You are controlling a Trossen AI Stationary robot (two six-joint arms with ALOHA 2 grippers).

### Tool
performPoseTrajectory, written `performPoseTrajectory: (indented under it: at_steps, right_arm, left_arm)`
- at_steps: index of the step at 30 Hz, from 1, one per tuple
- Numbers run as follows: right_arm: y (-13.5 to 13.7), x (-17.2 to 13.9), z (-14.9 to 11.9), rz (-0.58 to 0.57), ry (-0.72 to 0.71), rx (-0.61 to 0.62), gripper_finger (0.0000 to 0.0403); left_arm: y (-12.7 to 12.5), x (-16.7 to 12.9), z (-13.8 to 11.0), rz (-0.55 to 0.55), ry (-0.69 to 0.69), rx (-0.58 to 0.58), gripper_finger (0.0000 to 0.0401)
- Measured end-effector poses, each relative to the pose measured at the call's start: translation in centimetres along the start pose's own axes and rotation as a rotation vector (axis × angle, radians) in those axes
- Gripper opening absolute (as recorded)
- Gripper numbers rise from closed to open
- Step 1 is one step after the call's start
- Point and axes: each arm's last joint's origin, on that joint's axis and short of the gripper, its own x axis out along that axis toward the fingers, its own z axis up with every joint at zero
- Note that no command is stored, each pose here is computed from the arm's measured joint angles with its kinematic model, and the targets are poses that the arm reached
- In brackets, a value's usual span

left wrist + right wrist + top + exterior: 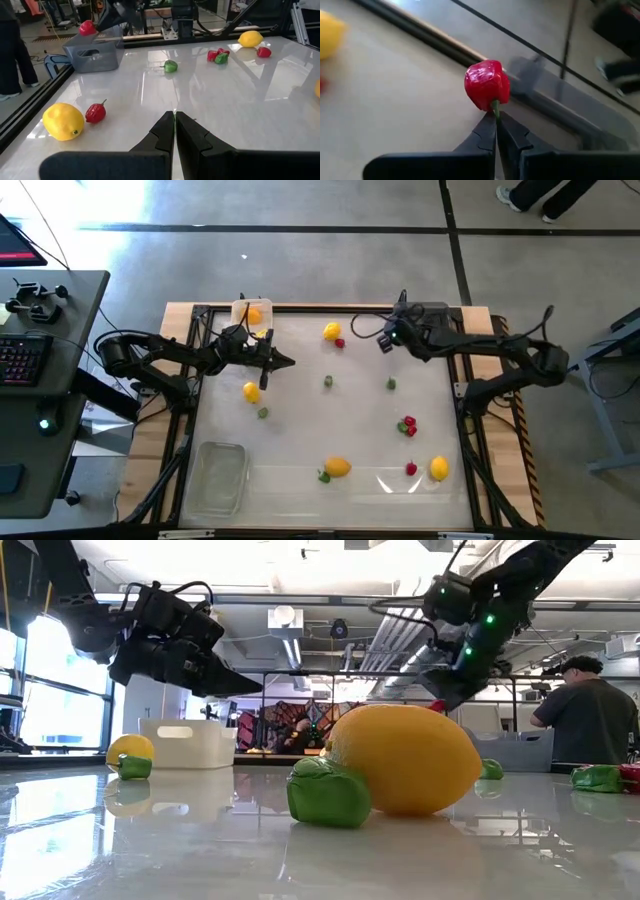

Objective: Sort produce into baskets
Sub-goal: Put the red bell pepper into the black bin

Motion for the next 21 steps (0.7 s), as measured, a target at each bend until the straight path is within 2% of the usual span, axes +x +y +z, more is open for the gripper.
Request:
performPoseTrajectory:
  at_steps: [6,14,21]
  right_arm:
    - [-1.9,1.6,0.3,-0.044,0.046,0.085,0.0000]
    - [-3.5,5.4,-0.5,-0.057,0.189,0.124,0.0000]
    - [-3.7,7.9,-1.0,0.005,0.234,0.150,0.0000]
  left_arm:
    - [0.0,0.0,-0.1,-0.001,0.005,-0.037,0.0005]
    - [0.0,0.0,-0.1,-0.002,0.008,-0.048,0.0005]
    - [0.0,0.0,-0.1,-0.002,0.008,-0.038,0.0005]
